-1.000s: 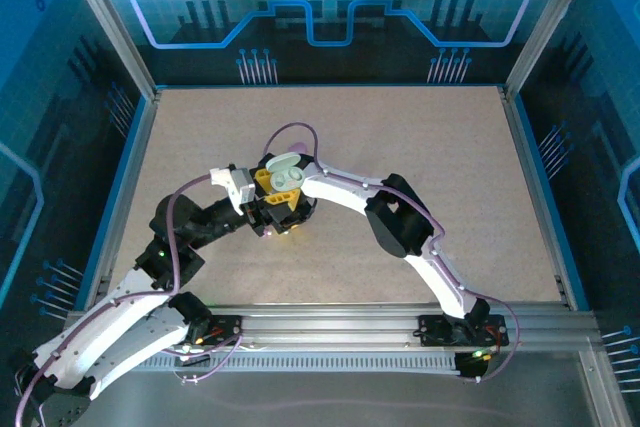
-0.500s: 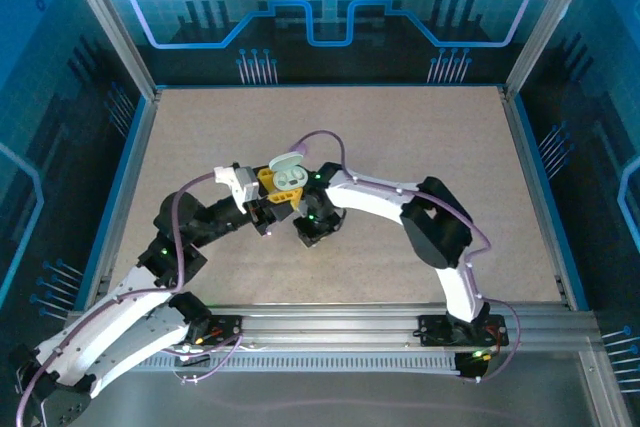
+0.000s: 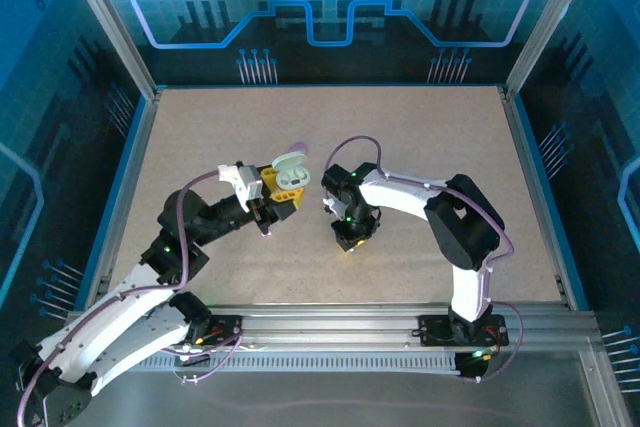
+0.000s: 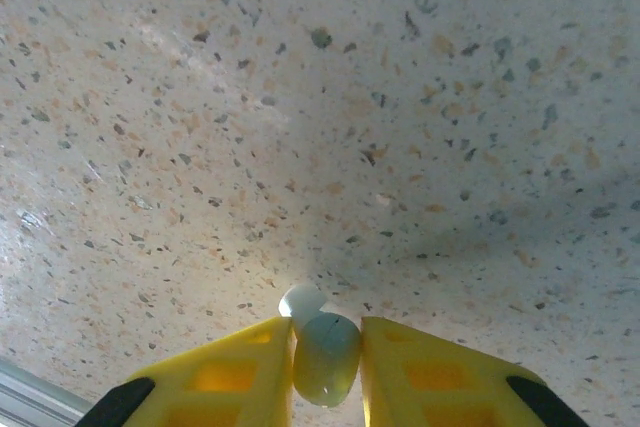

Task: Insert wireless bluetooth earbuds into charging case

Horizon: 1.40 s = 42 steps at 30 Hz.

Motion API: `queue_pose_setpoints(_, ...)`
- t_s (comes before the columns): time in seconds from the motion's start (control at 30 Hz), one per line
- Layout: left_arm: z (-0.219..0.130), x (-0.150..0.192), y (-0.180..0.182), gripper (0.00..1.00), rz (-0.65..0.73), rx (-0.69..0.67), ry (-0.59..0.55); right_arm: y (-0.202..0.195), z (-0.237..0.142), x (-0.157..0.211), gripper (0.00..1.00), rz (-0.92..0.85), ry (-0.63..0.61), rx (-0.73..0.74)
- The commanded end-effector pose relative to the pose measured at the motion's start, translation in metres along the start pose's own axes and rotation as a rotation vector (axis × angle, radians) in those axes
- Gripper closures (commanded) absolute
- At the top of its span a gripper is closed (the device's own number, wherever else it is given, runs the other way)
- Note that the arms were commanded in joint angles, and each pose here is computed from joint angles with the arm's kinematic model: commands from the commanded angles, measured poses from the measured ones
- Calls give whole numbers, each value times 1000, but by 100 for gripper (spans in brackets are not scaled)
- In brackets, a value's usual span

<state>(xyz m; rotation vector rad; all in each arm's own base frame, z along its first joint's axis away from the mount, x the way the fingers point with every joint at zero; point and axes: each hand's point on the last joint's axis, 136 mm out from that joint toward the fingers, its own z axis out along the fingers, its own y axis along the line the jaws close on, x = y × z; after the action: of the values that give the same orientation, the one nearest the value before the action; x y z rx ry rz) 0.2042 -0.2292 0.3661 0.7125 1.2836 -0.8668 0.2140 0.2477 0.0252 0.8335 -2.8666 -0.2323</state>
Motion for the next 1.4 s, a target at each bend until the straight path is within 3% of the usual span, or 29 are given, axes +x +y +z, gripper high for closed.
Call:
queue_pose_setpoints(0.0,-1,-27,-7,75,25,23,-71,-6,6,-1,74,-12,25,26)
queue_pose_setpoints(0.33,1,-24,-6,75,20,26,-67,-27,-14,-8,61,85,-65,96)
queue_pose_setpoints(0.7,4,-20,-5,75,9,31,-65,-9,-48,-5,58,273,-229,-6)
queue_pose_setpoints(1.07,4,-19,-5,75,7,31,-66,29,-13,6,61,299,-150,-88)
queue_pose_setpoints(1.37,3,-19,-5,75,6,31,-67,23,9,16,58,348,-90,-53)
